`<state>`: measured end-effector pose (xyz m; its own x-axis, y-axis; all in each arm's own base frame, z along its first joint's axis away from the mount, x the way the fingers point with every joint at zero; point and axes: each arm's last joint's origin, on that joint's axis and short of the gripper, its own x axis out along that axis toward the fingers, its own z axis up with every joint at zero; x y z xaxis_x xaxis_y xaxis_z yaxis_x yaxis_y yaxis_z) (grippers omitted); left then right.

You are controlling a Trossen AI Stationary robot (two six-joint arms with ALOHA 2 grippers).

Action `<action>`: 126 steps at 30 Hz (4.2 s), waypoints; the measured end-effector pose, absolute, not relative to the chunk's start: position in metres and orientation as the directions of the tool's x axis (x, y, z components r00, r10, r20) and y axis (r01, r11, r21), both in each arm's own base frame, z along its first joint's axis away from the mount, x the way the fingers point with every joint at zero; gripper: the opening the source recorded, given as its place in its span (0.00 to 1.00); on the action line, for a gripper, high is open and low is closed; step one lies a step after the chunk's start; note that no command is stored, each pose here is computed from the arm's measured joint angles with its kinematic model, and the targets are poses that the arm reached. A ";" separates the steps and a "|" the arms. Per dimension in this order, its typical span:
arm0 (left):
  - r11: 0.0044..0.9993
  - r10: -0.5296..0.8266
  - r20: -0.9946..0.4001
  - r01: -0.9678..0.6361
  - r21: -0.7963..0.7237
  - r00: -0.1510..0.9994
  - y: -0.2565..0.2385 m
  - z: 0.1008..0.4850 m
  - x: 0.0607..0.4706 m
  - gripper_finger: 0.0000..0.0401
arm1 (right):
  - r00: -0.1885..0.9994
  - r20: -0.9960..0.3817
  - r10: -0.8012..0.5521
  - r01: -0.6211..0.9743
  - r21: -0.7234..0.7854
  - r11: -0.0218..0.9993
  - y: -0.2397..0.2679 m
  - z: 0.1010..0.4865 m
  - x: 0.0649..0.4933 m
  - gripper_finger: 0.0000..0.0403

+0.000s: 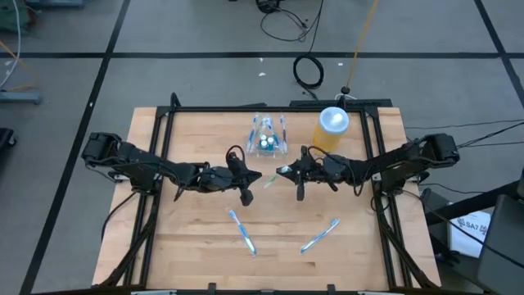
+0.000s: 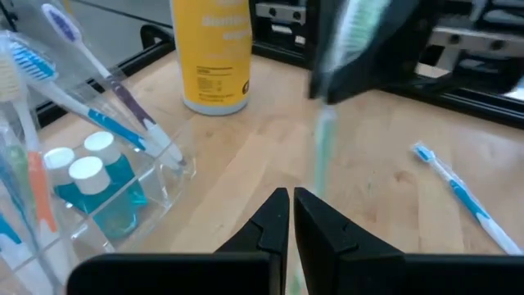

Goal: Pick & Place toothbrushing station
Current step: Put the green toothbrush into the right compartment of the transparent organizer, then put the blue toothbrush into the left compartment of the transparent organizer

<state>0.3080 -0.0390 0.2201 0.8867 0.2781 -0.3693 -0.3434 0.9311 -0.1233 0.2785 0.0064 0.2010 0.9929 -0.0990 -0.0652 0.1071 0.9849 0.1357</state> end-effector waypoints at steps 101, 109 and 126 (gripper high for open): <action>0.998 0.026 -0.721 0.027 0.062 0.692 -0.093 0.187 0.272 0.12 | 0.696 -0.643 -0.320 0.546 0.185 0.817 -0.007 0.207 0.260 0.32; 0.979 -0.084 -0.777 0.197 0.053 0.624 -0.097 0.171 0.276 0.37 | 0.735 -0.601 -0.313 0.537 0.235 0.810 -0.014 0.204 0.260 0.32; 0.843 -0.053 -0.875 0.491 0.219 0.481 -0.110 0.121 0.280 0.40 | 0.762 -0.598 -0.247 0.484 0.273 0.832 -0.005 0.205 0.261 0.32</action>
<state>0.2803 -0.1102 0.1206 0.4813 -0.0529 -0.8750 0.4907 0.8434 0.2190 0.2611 -0.0046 0.2053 0.7625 -0.2471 -0.5980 0.4835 0.8318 0.2727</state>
